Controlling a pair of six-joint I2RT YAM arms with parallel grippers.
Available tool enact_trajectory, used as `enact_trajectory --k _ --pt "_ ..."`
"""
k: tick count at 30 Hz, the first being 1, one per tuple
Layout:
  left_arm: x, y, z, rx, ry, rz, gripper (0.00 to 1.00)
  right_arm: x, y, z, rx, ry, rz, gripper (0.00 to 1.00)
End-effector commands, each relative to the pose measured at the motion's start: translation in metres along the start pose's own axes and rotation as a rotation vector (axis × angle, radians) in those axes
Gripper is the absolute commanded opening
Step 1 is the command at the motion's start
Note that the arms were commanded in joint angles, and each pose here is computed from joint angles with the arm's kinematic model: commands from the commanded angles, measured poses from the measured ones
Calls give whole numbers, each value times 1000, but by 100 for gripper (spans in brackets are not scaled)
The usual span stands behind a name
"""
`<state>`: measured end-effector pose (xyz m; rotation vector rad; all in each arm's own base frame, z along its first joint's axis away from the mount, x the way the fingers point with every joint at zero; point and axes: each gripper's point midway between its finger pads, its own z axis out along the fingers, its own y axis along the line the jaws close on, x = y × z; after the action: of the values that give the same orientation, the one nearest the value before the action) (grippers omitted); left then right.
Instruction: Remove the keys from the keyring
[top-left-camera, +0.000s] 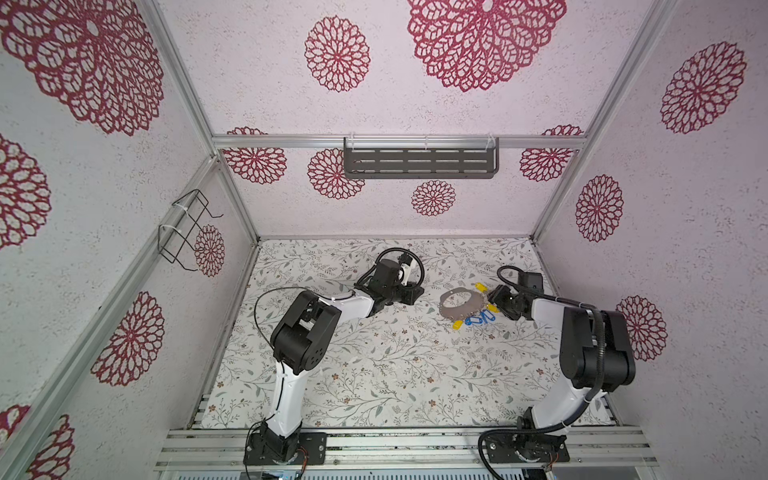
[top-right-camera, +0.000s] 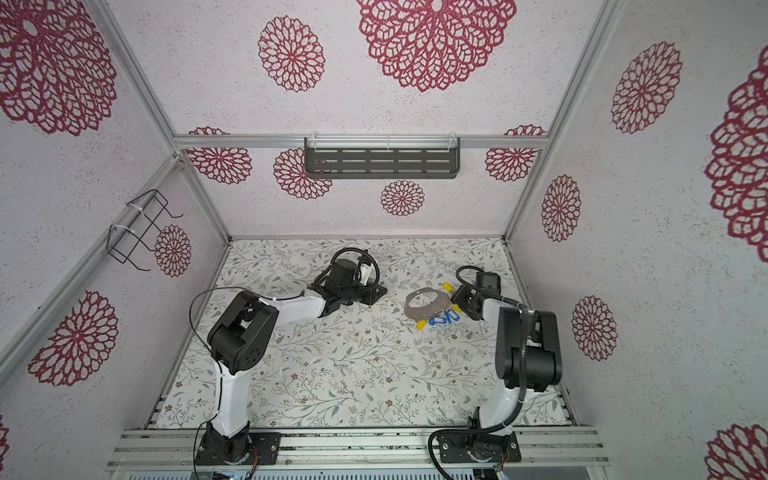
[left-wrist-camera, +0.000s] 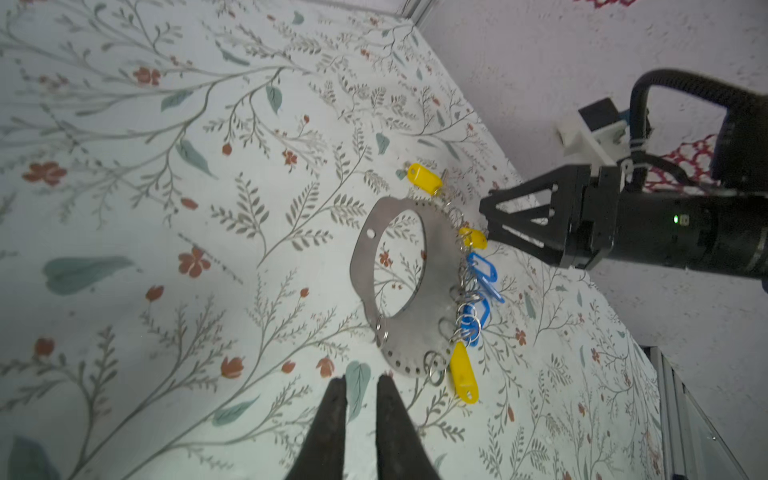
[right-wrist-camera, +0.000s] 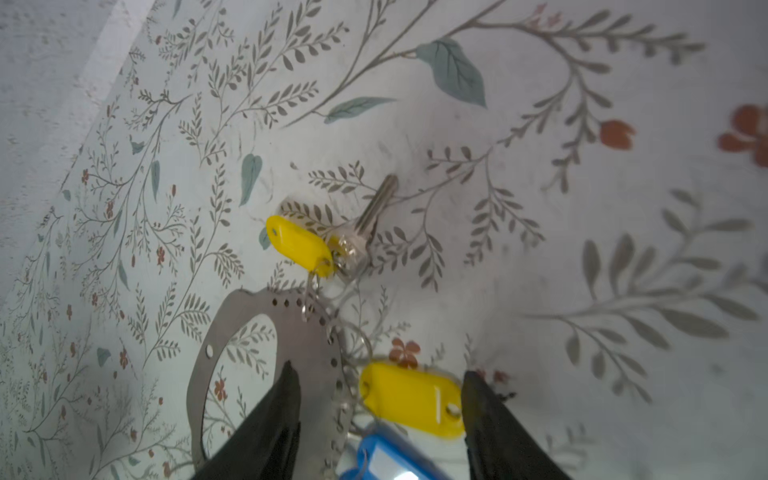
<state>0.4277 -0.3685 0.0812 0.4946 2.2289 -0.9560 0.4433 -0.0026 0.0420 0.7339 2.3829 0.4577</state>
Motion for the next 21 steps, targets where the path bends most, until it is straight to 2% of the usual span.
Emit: enact_trajectory --k 1,6,12,17,21 --pt "4 3 -18 -24 10 3 18 -25 26 10 -77 -32 -46 65" --pt "8 10 -49 -53 -5 -19 19 -23 50 44 -124 43 -129 65" --pt "19 14 -66 -75 -9 -40 19 10 114 80 -223 178 -270 64" --pt "22 8 -73 -60 -15 -72 19 53 169 77 -344 265 -384 64" --pt "18 4 -78 -46 -42 -74 19 77 189 61 -392 319 -460 62"
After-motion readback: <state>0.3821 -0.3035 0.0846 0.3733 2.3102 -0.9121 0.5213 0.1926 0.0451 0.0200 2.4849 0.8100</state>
